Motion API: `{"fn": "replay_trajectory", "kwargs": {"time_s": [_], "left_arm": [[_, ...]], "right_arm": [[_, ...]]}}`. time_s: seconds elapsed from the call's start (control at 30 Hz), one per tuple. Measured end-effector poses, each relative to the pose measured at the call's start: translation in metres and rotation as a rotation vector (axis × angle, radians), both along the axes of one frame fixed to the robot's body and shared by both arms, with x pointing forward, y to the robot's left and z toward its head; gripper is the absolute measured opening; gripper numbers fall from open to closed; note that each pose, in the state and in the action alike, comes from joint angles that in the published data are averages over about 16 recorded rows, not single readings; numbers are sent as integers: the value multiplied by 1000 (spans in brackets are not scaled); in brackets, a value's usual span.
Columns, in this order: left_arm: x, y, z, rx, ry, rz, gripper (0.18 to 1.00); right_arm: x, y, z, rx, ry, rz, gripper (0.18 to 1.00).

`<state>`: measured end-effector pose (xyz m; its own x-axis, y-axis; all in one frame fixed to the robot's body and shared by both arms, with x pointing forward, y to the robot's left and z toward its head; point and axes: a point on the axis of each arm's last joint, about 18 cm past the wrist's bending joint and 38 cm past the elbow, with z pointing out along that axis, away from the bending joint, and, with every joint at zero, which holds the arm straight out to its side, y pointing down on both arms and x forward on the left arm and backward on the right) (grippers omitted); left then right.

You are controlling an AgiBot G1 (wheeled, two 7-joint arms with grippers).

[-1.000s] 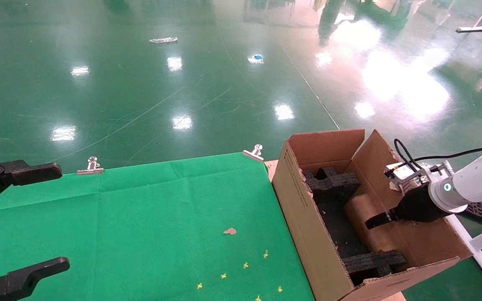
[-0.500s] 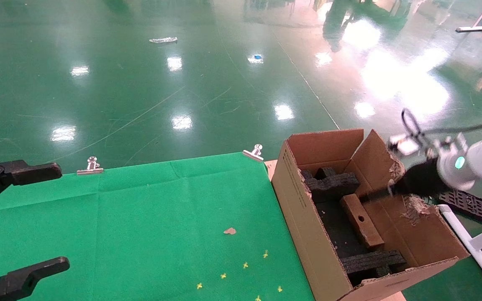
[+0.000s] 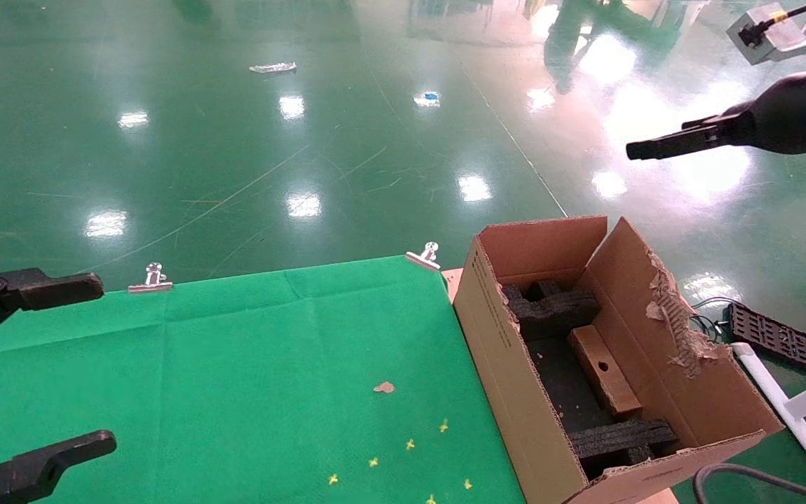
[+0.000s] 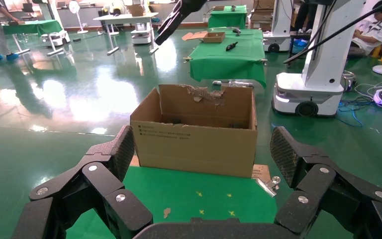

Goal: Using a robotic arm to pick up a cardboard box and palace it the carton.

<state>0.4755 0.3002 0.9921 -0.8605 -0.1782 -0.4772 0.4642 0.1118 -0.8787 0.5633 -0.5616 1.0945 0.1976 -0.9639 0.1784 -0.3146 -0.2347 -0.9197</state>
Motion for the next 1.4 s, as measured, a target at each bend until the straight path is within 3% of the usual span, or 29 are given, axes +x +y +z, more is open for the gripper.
{"fn": "replay_trajectory", "kwargs": {"time_s": [0.4,0.9,1.4], "left_arm": [[0,0,0,-1,0,0,1001],[0,0,0,-1,0,0,1000],[0,0,0,-1,0,0,1000]], "right_arm": [[2,29,10,-12,-89,150,1000],[23,118,-26,-23,-137,503,1000],[6,190,-59,-9,-228,821,1000]]}}
